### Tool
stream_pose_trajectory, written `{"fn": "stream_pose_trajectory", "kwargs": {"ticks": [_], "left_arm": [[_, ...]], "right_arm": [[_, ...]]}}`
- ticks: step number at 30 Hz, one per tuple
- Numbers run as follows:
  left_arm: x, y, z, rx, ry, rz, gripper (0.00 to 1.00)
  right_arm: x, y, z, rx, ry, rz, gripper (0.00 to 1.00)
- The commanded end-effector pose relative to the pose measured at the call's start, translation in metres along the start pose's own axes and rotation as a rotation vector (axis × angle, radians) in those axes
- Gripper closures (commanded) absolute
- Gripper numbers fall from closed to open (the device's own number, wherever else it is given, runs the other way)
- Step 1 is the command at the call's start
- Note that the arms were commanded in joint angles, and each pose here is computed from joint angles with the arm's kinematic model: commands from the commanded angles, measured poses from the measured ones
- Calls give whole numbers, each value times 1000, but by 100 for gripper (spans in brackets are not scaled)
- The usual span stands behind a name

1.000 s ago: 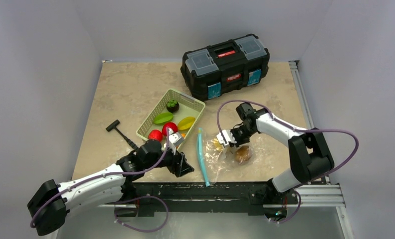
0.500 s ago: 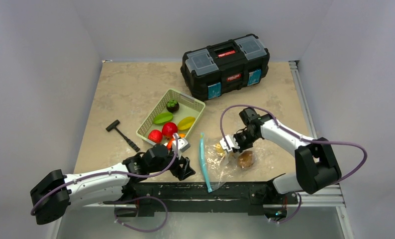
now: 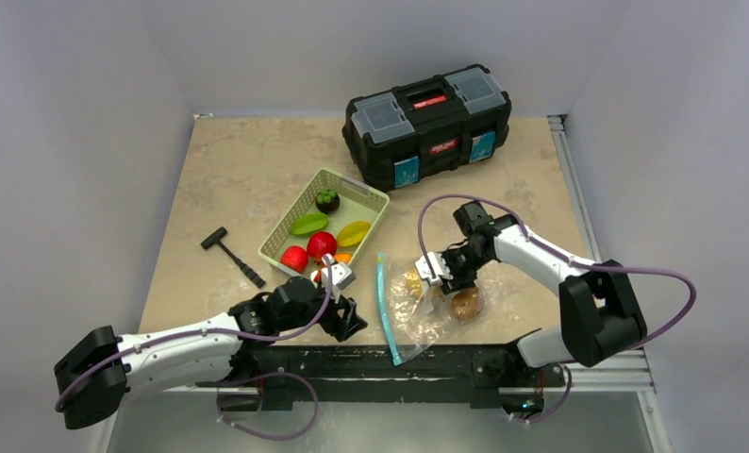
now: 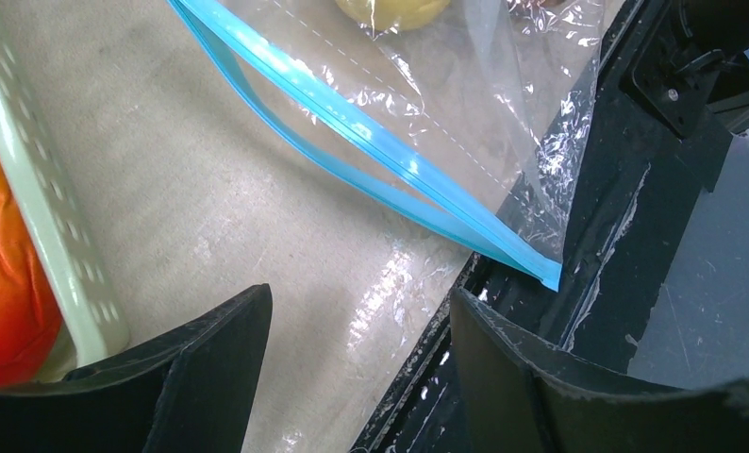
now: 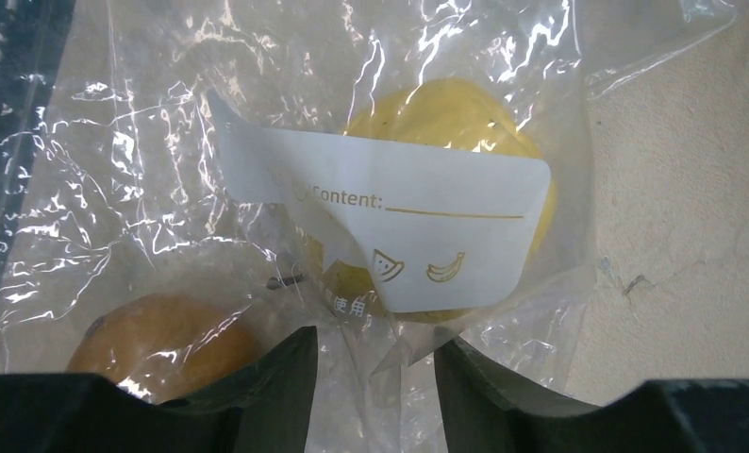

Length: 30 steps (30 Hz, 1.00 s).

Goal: Open the zip-top bag and remove the fake food
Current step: Pick up the fake fruit from the zipper food storage bag.

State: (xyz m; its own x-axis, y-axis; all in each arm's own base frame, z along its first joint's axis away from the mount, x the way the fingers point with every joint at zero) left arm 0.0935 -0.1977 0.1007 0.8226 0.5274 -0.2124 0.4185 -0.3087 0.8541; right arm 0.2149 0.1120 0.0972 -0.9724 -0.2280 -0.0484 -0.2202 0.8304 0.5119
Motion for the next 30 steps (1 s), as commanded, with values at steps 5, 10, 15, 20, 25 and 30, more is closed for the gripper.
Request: {"fn": "stream_pose_trajectory", "kwargs": {"ticks": [5, 10, 15, 20, 25, 30], "left_arm": [[0, 8, 0, -60, 3, 13, 32], [-1, 9, 0, -76, -6, 15, 33], [-2, 9, 3, -69, -13, 18, 33], [-2, 9, 7, -51, -17, 18, 34], [-1, 8, 11, -43, -15, 27, 35], [-5, 14, 15, -55, -56, 61, 35]], "right_arm": [[-8, 24, -16, -94, -23, -56, 39], [-8, 32, -22, -118, -38, -100, 26], [-13, 39, -12, -113, -28, -120, 23], [-20, 40, 5, -67, -11, -95, 32], [-21, 39, 15, -51, 9, -87, 47], [-22, 40, 20, -40, 26, -79, 73]]}}
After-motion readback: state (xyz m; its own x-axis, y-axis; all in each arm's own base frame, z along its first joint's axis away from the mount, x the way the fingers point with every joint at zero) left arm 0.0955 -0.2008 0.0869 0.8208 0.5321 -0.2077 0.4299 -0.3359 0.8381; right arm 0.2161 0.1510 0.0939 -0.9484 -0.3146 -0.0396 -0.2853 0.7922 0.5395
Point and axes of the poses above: each gripper's point midway between its finger pads, its own z axis out along the fingers, its own x axis along the line the jaws close on, y = z × x, the point moved 7 cm from there along -z, back along the fingers, and after that the axes turned 9 degrees about z, right-handed, at the moved point
